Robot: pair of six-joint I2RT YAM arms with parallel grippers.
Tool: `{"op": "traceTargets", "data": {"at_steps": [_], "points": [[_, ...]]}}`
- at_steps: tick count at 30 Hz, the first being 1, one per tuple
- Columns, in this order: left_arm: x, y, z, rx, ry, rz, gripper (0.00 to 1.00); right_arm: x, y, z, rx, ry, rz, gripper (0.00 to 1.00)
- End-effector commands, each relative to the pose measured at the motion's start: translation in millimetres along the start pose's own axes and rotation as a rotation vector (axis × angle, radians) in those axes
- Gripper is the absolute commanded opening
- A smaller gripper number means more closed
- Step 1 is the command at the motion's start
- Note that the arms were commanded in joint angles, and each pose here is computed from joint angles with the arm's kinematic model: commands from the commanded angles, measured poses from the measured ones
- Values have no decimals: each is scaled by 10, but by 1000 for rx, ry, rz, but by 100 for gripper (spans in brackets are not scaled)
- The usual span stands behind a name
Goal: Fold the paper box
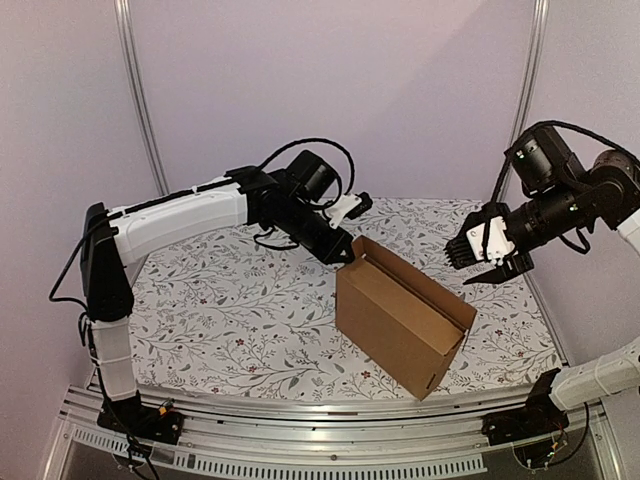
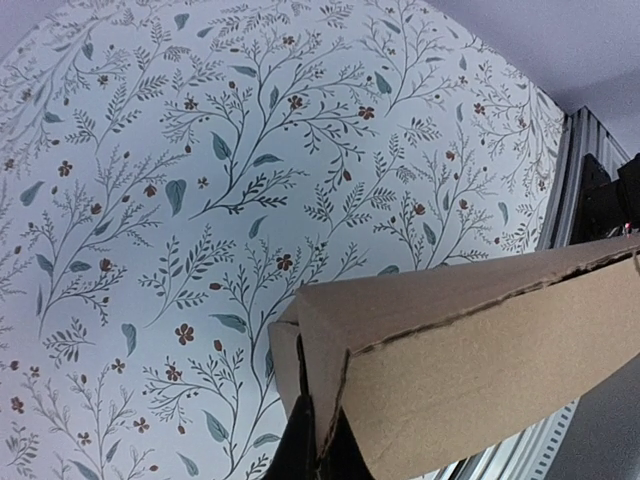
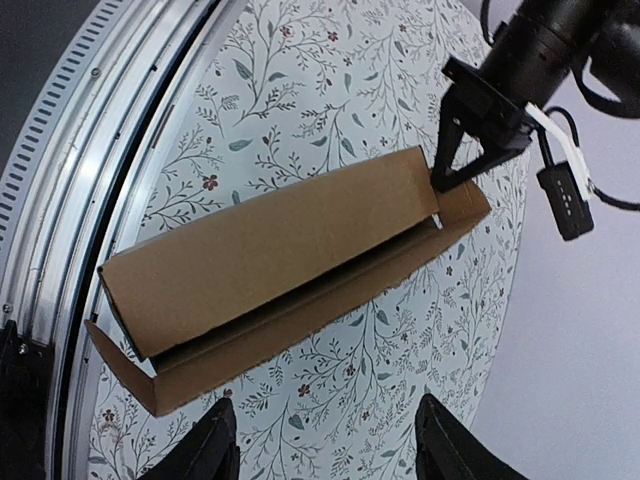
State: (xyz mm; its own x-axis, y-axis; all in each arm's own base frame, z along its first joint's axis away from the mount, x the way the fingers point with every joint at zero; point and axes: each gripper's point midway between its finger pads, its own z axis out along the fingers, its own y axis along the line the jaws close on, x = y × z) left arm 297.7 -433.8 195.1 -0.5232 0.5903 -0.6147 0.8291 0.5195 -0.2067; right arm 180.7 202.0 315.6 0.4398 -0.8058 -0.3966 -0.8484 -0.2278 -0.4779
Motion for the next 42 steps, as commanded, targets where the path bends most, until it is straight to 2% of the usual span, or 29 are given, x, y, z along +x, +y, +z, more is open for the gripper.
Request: {"op": "traceTargets", "data": {"at_steps": [1,6,17,21,25,28,31,35,39,42], "points": [[260,-71,153,11,103,-21,0,328,1125,-217,-414,299,-112,58],[253,-78,146,6,105,-15,0,453,1212,-101,-396,480,-322,53],[271,-50,128,-11,121,9,0,703,1011,-203,-245,657,-559,54],[257,34,124,-56,118,22,0,412,853,-300,-165,554,-430,54],[242,-9,143,-36,111,11,0,118,863,-373,-120,387,-202,55],[248,-26,162,-33,109,0,0,230,967,-363,-133,322,8,59],[272,-13,167,-47,114,-7,0,482,1088,-287,-134,304,143,65],[349,33,142,-90,125,-19,0,677,1316,-98,-139,249,265,70],[446,92,117,-147,133,-32,0,619,1304,-23,-113,152,378,71],[525,143,128,-200,143,-38,0,573,1315,-44,-127,112,405,73]]}}
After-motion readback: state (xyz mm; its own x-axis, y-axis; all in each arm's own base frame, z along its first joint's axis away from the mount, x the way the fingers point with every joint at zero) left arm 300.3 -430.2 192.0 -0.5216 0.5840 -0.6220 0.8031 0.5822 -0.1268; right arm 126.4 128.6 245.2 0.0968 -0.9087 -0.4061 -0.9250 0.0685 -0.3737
